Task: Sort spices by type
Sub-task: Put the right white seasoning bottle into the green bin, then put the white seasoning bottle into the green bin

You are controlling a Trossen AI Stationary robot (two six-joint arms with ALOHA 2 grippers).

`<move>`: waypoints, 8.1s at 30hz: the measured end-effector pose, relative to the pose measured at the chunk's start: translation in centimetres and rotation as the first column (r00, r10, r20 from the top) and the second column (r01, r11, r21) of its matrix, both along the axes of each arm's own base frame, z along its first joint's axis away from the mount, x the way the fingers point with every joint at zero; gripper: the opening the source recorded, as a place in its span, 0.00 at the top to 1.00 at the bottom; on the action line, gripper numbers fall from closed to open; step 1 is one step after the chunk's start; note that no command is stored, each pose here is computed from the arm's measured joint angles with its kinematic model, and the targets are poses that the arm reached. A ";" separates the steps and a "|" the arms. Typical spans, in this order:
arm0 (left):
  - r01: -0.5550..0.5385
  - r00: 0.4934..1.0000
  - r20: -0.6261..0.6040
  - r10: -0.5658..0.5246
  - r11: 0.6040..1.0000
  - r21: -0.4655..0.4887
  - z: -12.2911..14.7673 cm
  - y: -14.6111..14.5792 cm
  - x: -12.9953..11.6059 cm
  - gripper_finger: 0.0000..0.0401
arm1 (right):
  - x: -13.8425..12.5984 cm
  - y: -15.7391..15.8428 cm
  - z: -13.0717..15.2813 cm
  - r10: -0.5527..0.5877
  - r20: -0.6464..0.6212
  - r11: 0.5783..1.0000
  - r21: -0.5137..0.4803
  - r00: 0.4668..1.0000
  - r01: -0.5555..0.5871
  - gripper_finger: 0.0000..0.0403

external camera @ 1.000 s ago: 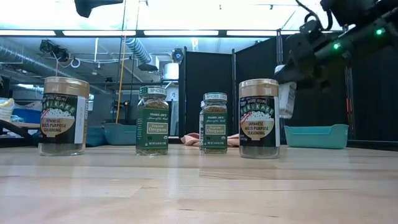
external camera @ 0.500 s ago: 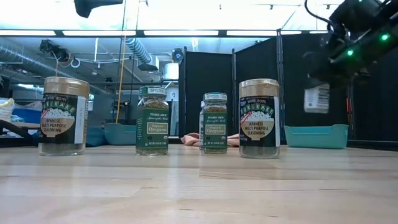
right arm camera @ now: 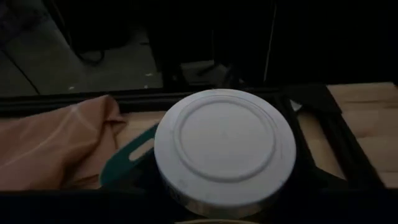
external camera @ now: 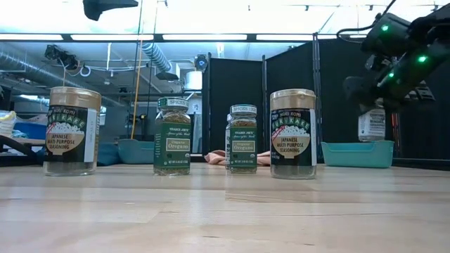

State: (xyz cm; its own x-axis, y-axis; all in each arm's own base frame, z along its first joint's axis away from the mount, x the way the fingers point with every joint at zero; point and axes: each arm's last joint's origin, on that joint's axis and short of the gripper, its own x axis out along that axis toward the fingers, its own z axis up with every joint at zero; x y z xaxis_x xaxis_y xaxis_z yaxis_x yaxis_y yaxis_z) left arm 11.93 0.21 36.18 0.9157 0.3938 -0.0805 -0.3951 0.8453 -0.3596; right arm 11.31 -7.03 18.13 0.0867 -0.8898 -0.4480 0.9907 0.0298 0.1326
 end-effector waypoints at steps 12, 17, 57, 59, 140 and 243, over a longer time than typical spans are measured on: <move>-0.025 1.000 -0.007 0.025 1.000 0.018 0.0 0.1 0.0 0.10 | 3.5 -2.5 0.2 0.183 -0.141 0.983 0.006 0.973 -0.184 0.50; -0.025 1.000 -0.007 0.025 1.000 0.018 0.0 0.1 0.0 0.10 | 3.8 -3.5 -0.8 0.160 -0.181 0.987 0.051 0.970 -0.154 0.50; -0.025 0.998 -0.053 0.026 0.999 0.023 -0.4 0.1 -0.1 0.10 | 4.7 -5.7 -2.9 0.022 -0.053 0.996 0.085 0.998 -0.017 0.44; -0.025 0.998 -0.053 0.026 0.999 0.023 -0.4 0.1 -0.1 0.10 | 4.7 -5.7 -2.9 0.035 -0.057 0.995 0.091 0.998 -0.030 0.41; -0.012 0.994 -0.110 0.015 1.000 0.028 -1.0 0.1 -0.2 0.10 | 23.2 -0.3 -1.4 0.972 -0.163 0.189 0.137 0.166 -0.972 0.18; -0.029 0.985 -0.170 0.030 1.000 0.009 -1.8 -0.2 2.4 0.10 | 13.3 0.2 8.1 0.620 -0.019 0.770 0.211 0.785 -0.602 0.50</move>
State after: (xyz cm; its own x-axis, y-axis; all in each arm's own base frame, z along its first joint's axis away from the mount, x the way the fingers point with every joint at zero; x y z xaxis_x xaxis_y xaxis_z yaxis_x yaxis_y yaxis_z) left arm 14.36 0.04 34.35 0.8769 0.4213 -0.2313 -0.4747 0.8347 -0.2792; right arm 24.64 -6.82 26.23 0.5390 -0.5618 -0.6275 0.7788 0.6162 0.1173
